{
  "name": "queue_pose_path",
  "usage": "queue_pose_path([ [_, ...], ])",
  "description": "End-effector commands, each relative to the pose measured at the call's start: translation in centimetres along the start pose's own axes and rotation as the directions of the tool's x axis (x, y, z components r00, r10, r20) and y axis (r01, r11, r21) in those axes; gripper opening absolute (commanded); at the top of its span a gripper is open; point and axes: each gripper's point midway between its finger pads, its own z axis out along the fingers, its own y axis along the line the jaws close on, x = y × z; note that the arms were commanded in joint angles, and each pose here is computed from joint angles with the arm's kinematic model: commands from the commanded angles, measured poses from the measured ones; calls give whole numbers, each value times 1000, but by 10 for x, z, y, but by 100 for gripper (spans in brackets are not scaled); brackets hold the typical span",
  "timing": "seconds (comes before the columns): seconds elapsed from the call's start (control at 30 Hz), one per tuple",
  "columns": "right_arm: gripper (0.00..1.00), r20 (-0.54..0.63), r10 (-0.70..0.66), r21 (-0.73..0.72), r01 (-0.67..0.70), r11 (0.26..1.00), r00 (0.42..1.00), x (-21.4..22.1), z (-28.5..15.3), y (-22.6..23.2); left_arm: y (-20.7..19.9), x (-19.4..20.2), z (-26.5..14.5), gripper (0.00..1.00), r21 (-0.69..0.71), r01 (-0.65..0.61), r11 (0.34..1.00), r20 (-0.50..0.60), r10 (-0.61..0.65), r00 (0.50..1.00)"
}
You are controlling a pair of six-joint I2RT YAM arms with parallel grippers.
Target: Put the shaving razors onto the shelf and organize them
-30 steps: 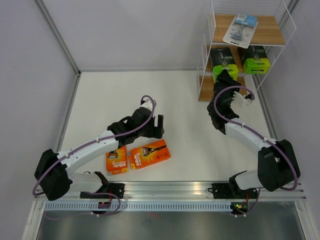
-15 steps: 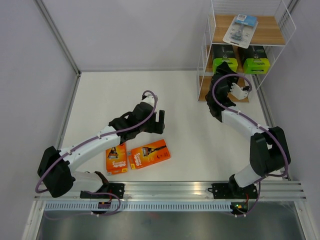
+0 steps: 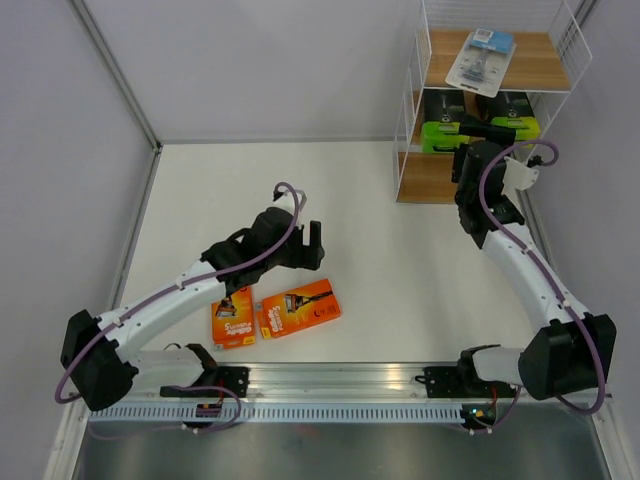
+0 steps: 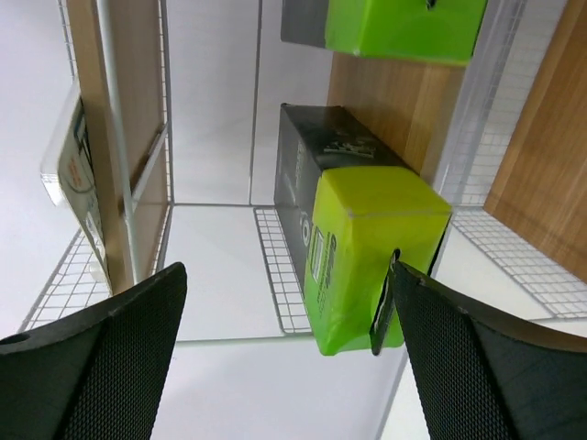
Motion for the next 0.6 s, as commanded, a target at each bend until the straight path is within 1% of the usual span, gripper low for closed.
queue_pose_path([
  [0.0, 98, -150, -134, 72, 146, 987, 980, 7, -7, -16, -1, 3, -5, 90, 20, 25, 999, 3, -25, 1000],
  [0.03, 98, -172, -192, 90, 209, 974, 966, 6, -9, -25, 0, 6, -5, 90, 19, 30, 999, -3, -30, 1000],
  [0.1, 98, -209, -232, 82, 254, 964, 950, 2, -17, -28, 0, 5, -10, 90, 23, 42, 999, 5, -42, 999],
  [0.13, 98, -230, -302, 73, 325, 943, 925, 1, -21, -39, 1, 8, -11, 90, 19, 57, 998, -3, -57, 998],
  [0.23, 98, -258, -368, 53, 394, 918, 893, -11, -41, -50, 4, 10, -18, 91, 16, 100, 995, 3, -100, 995],
  [0.3, 97, -265, -367, 24, 386, 922, 892, -17, -56, -46, 5, 17, -20, 93, 16, 116, 993, -17, -115, 993],
  [0.33, 93, -277, -369, 21, 390, 921, 887, -16, -60, -55, 5, 22, -21, 94, 22, 128, 992, -31, -127, 991],
  [0.37, 91, -274, -365, -3, 378, 926, 890, -19, -68, -49, 7, 30, -21, 94, 14, 128, 992, -57, -127, 990],
  [0.4, 83, -309, -365, -26, 376, 926, 878, -14, -74, -50, 7, 35, -21, 94, 11, 137, 990, -75, -136, 988],
  [0.43, 78, -330, -374, -47, 381, 923, 867, -11, -78, -53, 9, 40, -20, 94, 1, 140, 990, -94, -140, 986],
  [0.47, 74, -346, -406, -74, 407, 910, 846, -10, -83, -53, 14, 50, -21, 94, -26, 140, 990, -128, -142, 981],
  [0.5, 71, -405, -425, -107, 420, 901, 810, 0, -91, -54, 19, 56, -21, 94, -58, 163, 985, -144, -170, 975],
  [0.53, 72, -452, -449, -113, 449, 886, 771, 5, -98, -64, 28, 62, -22, 94, -113, 170, 979, -153, -186, 971],
  [0.57, 75, -498, -522, -170, 512, 842, 693, 14, -103, -74, 35, 71, -22, 95, -155, 178, 972, -176, -204, 963],
])
